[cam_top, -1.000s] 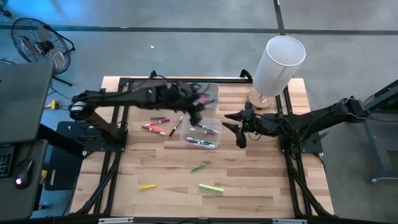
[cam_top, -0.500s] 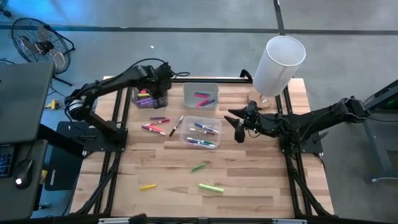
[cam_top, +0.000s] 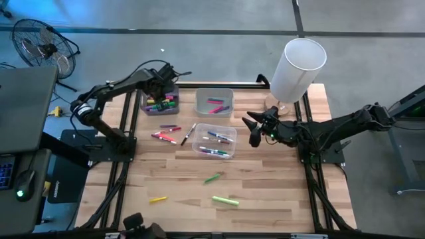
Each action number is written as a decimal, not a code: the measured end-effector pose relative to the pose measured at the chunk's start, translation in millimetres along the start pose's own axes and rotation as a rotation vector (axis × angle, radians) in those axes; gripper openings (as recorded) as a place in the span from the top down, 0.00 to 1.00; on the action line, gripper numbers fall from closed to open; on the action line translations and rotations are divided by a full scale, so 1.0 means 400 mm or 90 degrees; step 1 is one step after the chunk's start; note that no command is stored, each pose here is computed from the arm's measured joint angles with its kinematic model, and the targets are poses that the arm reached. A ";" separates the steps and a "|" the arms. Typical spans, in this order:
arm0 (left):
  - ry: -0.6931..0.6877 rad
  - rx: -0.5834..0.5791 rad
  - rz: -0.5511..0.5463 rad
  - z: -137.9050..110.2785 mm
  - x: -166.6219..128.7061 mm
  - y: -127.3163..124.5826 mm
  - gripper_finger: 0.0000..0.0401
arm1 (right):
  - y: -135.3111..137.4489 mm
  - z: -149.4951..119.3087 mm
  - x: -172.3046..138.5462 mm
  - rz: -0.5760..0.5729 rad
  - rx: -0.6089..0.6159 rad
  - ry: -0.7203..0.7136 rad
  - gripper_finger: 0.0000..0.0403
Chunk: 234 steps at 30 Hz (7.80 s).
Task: Pick & Place Markers
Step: Put the purple marker into the white bin, then put the yellow pen into the gray bin
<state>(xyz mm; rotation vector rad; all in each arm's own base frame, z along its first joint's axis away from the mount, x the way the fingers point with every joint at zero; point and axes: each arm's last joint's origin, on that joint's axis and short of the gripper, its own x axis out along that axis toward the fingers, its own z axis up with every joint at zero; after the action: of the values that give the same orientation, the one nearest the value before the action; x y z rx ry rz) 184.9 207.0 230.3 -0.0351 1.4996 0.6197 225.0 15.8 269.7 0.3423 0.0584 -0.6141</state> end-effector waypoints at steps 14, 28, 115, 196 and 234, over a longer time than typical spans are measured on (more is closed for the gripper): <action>-0.234 -0.135 -0.179 -0.006 -0.248 -0.065 0.83 | 0.006 -0.004 0.000 0.052 -0.002 0.026 0.59; -0.237 -0.114 -0.253 -0.090 -0.328 -0.284 0.90 | 0.009 -0.024 -0.003 0.140 -0.047 0.106 0.59; -0.129 0.261 -0.261 -0.216 0.052 -0.482 0.94 | -0.005 -0.040 -0.004 0.072 -0.004 0.134 0.58; -0.270 0.109 -0.270 0.145 -0.379 -0.557 0.77 | -0.011 -0.070 -0.012 0.131 -0.015 0.248 0.58; -0.140 -0.024 -0.325 -0.395 -0.364 -0.712 0.77 | 0.233 -0.269 -0.112 -0.038 -0.014 0.571 1.00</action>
<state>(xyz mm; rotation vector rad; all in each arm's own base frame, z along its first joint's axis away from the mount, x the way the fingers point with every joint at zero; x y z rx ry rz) 162.7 -148.2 250.3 -0.3570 1.2004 0.2297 246.8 147.5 202.8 0.5740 0.9359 -0.4778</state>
